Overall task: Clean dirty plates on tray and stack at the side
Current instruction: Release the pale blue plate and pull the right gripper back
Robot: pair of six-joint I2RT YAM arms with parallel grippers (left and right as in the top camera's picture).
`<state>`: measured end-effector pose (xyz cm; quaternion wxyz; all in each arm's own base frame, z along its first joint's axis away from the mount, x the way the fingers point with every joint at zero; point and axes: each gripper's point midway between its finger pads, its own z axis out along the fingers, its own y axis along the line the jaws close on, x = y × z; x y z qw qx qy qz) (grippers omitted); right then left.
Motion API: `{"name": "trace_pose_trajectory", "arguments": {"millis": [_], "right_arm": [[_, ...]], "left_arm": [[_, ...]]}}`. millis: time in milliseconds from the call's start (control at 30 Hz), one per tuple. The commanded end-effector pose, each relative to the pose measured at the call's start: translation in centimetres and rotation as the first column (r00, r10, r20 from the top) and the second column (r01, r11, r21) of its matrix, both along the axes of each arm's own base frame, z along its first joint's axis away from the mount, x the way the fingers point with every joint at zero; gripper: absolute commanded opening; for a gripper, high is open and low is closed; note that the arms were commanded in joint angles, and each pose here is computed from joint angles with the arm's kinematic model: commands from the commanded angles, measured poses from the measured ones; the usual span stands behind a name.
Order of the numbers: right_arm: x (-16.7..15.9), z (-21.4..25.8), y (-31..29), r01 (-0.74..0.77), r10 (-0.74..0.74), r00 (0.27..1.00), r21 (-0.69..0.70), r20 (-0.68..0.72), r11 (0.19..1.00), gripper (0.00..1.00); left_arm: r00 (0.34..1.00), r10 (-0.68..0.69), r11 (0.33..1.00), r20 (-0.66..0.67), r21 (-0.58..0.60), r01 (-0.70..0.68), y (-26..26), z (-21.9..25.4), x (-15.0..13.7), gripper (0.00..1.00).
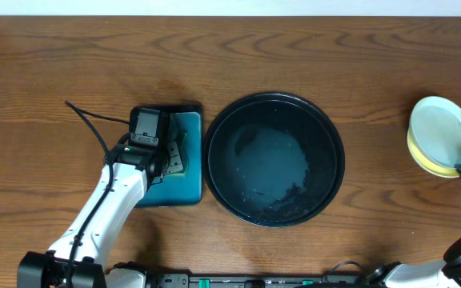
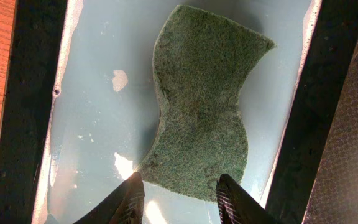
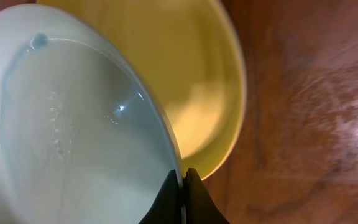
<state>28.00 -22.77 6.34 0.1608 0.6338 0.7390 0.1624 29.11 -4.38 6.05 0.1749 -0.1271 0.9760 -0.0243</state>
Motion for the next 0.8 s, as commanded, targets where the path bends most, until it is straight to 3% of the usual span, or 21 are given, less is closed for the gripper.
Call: {"name": "trace_pose_trajectory", "arguments": {"millis": [0,67,167,200,767], "right_arm": [[-0.2,0.2,-0.4,-0.001,0.001,1.000,-0.022,0.000,1.000,0.01],[-0.1,0.3,-0.5,-0.001,0.001,1.000,-0.027,0.004,1.000,0.07],[-0.2,0.2,-0.8,0.004,-0.004,1.000,-0.041,-0.006,0.999,0.42],[-0.2,0.2,-0.8,0.004,-0.004,1.000,-0.041,-0.006,0.999,0.49],[1.9,0.3,1.3,-0.094,0.095,0.995,-0.062,0.005,0.994,0.52]], "left_arm": [[1.000,0.008,1.000,-0.006,0.002,-0.008,0.2,-0.1,-0.1,0.40],[1.000,0.008,1.000,-0.006,0.001,-0.008,0.1,-0.1,-0.1,0.40],[1.000,0.008,1.000,-0.006,0.001,-0.008,0.1,-0.1,-0.1,0.40],[1.000,0.008,1.000,-0.006,0.001,-0.008,0.1,-0.1,-0.1,0.40],[1.000,0.008,1.000,-0.009,0.002,-0.008,0.2,-0.2,-0.1,0.40]]}}
